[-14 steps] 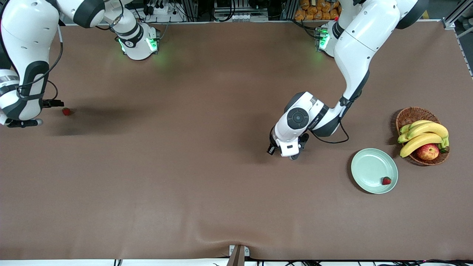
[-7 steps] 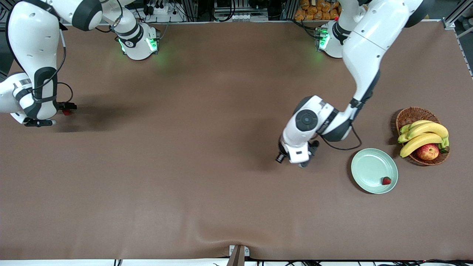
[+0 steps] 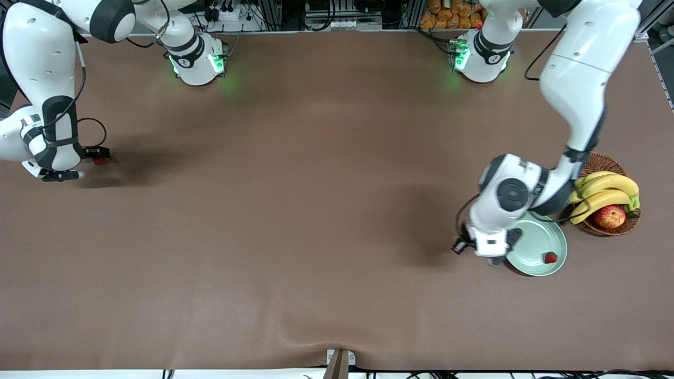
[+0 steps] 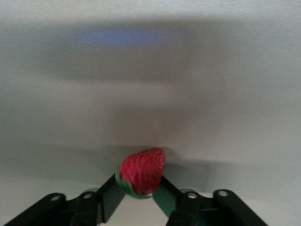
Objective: Collect all strawberries into plate
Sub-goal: 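Drop the strawberry on the plate while the right gripper reaches the last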
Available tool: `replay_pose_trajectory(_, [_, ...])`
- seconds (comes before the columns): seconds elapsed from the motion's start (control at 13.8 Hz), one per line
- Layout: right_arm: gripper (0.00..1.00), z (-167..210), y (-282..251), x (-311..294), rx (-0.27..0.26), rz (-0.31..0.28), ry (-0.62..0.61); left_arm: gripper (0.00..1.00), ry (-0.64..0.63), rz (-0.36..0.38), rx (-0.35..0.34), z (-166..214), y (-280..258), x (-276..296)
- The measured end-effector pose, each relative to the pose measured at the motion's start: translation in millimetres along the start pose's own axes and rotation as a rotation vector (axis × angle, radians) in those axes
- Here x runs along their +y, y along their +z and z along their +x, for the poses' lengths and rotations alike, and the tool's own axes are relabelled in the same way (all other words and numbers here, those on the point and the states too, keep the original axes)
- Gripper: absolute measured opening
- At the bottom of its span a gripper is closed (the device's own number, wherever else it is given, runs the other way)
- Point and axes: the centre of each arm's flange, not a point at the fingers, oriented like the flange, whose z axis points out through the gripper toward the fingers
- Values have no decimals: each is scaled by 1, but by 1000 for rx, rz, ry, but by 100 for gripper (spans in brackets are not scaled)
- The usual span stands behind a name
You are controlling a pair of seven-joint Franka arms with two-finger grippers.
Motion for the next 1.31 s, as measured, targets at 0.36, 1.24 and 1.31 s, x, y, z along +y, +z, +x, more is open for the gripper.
replay_pose_trajectory(0.36, [10,28,-28,-12,-8,71,-43,33,175,35,28,74,-24,-63])
replay_pose_trajectory(1.24, [76,51,-54,-15,-37,41,-31,48,624,82,-54,122,24,-139])
replay_pose_trajectory(1.31, [76,52,-55,-15,-38,33,-35,57,626,80,-52,121,22,-136])
